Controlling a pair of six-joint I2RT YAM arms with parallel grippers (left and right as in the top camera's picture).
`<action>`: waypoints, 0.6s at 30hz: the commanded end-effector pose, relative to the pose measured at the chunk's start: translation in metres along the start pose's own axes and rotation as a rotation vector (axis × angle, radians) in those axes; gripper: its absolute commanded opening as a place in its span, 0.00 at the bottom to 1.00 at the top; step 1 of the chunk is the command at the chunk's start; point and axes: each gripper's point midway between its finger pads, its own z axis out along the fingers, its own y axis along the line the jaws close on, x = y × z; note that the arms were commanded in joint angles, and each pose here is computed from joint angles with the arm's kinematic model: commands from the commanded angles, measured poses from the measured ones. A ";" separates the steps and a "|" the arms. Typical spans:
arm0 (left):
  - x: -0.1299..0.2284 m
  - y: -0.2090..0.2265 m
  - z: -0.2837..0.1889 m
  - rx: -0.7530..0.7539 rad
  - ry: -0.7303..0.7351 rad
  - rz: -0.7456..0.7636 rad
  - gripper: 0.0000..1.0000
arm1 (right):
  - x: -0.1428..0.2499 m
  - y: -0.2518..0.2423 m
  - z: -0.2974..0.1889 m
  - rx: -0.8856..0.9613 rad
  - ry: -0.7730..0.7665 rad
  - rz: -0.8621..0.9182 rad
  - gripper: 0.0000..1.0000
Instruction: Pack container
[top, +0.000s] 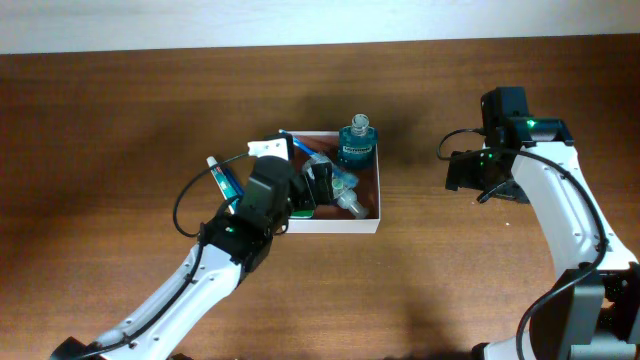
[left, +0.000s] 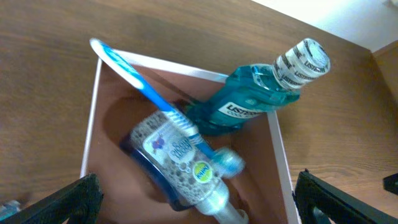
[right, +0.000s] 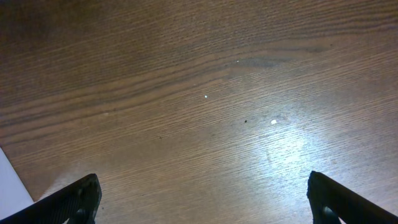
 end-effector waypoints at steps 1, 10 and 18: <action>-0.035 0.016 -0.019 -0.037 -0.082 0.026 1.00 | -0.002 -0.001 -0.001 -0.005 -0.002 0.000 0.98; -0.033 0.110 -0.045 -0.308 -0.020 -0.085 0.99 | -0.002 -0.001 -0.001 -0.005 -0.002 0.000 0.99; -0.005 0.152 -0.023 -0.427 0.095 -0.125 1.00 | -0.002 -0.001 -0.001 -0.005 -0.002 0.000 0.99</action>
